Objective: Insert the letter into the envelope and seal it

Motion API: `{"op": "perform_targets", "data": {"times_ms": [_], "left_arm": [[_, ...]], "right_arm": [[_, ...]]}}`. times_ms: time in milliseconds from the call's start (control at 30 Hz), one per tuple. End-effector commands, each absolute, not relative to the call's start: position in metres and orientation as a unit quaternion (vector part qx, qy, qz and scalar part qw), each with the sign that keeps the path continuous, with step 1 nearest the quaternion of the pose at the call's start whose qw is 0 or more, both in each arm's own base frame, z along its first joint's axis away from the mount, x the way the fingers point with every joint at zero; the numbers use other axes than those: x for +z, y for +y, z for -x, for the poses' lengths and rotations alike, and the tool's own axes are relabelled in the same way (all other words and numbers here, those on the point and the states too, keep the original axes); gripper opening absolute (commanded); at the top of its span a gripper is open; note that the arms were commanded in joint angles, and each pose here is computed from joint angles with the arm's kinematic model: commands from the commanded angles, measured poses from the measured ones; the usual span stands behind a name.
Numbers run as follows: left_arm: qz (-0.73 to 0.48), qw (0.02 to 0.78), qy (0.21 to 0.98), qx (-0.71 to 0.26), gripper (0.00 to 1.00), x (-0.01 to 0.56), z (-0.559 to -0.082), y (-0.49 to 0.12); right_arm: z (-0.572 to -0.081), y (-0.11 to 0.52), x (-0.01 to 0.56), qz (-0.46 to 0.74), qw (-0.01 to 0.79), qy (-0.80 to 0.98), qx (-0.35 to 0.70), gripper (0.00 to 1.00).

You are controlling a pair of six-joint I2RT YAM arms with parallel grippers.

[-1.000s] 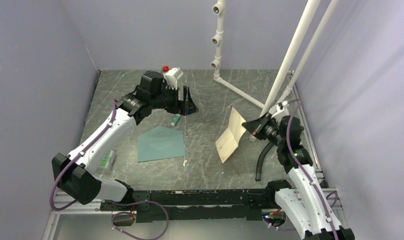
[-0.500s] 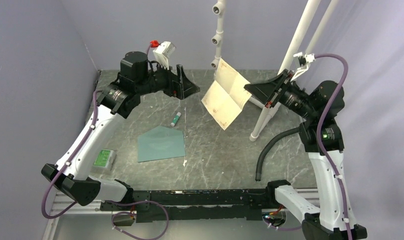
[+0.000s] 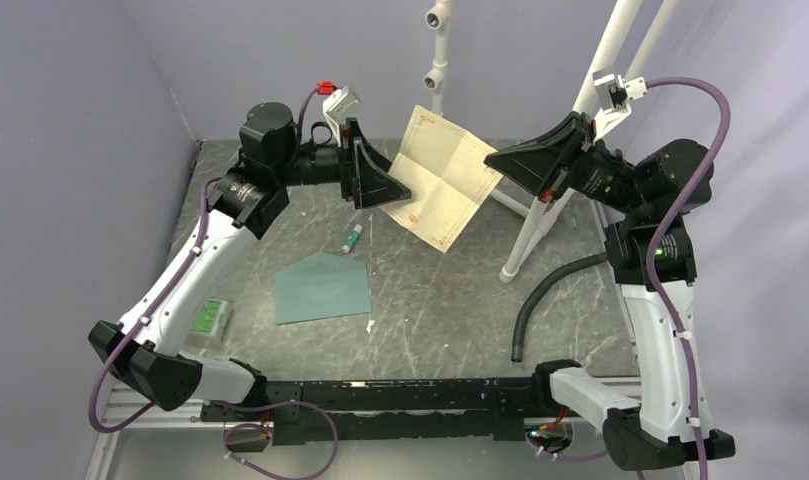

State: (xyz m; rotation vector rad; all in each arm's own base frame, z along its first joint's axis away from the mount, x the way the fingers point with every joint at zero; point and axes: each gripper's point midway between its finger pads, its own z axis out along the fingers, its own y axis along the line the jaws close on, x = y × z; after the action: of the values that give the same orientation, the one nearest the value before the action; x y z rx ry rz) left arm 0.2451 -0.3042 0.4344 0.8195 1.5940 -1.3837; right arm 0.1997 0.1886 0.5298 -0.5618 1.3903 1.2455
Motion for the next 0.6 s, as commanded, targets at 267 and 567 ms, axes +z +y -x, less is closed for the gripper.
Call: {"op": "perform_targets", "data": {"times_ms": [267,567], "left_arm": [[-0.365,0.423,0.558,-0.614,0.03,0.467,-0.218,-0.295],[-0.331,0.428,0.571,-0.617,0.02,0.458,-0.234,-0.292]], "right_arm": [[-0.172,0.193,0.541,0.308,0.565,0.550,0.532,0.00],[-0.141,0.196,0.490,0.424,0.495,0.541,0.532,0.72]]}}
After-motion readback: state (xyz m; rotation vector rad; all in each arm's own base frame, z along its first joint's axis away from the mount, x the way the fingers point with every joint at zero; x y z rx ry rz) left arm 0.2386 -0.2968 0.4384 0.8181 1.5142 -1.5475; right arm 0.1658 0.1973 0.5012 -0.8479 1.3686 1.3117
